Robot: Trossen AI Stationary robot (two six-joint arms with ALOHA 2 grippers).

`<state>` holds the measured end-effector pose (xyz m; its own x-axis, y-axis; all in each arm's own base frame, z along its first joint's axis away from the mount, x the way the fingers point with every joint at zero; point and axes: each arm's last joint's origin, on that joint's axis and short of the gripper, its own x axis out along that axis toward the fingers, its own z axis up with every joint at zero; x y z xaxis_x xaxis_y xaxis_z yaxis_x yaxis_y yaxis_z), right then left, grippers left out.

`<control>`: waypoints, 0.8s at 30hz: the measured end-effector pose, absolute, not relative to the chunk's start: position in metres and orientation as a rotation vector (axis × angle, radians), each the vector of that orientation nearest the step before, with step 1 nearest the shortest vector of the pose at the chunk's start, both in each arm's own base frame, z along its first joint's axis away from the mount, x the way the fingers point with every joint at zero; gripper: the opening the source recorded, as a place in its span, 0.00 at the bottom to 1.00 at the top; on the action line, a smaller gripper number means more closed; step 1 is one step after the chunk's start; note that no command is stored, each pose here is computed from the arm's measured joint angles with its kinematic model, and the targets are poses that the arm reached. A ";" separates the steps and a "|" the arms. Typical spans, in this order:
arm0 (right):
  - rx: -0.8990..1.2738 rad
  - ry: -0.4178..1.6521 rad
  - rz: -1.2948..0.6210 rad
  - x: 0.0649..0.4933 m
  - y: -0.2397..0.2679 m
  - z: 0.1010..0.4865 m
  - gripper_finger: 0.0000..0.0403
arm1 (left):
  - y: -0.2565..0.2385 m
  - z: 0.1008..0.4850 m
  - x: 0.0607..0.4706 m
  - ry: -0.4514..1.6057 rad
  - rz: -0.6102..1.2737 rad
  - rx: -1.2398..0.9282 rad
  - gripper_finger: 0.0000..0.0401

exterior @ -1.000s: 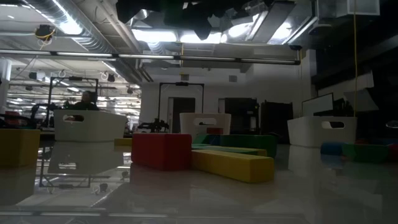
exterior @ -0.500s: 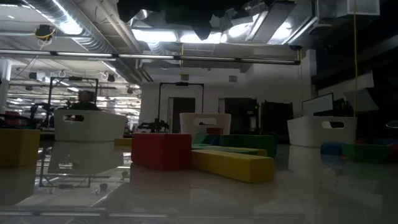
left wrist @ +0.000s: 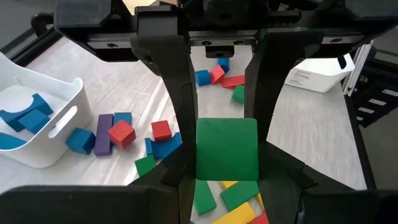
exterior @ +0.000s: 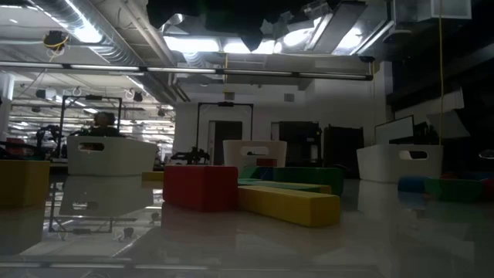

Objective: Sort blocks
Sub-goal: Put the green block into the bottom right white bin

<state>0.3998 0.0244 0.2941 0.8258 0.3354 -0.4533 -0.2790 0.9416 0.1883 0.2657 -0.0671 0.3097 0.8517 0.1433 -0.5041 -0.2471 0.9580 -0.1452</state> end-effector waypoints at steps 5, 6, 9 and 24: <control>0.118 0.502 0.328 0.400 0.024 0.294 0.38 | -0.067 0.310 0.266 0.508 0.216 -0.241 0.31; 0.118 0.502 0.327 0.400 0.024 0.294 0.38 | -0.067 0.310 0.266 0.507 0.219 -0.248 0.31; 0.118 0.502 0.327 0.400 0.024 0.294 0.38 | -0.067 0.310 0.266 0.506 0.220 -0.250 0.31; 0.118 0.503 0.330 0.400 0.025 0.294 0.35 | -0.067 0.310 0.266 0.523 0.172 -0.161 0.42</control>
<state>0.3997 0.0248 0.2942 0.8248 0.3385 -0.4530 -0.2812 0.9405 0.1908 0.2658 -0.0674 0.3097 0.8527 0.1220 -0.5079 -0.2037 0.9730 -0.1082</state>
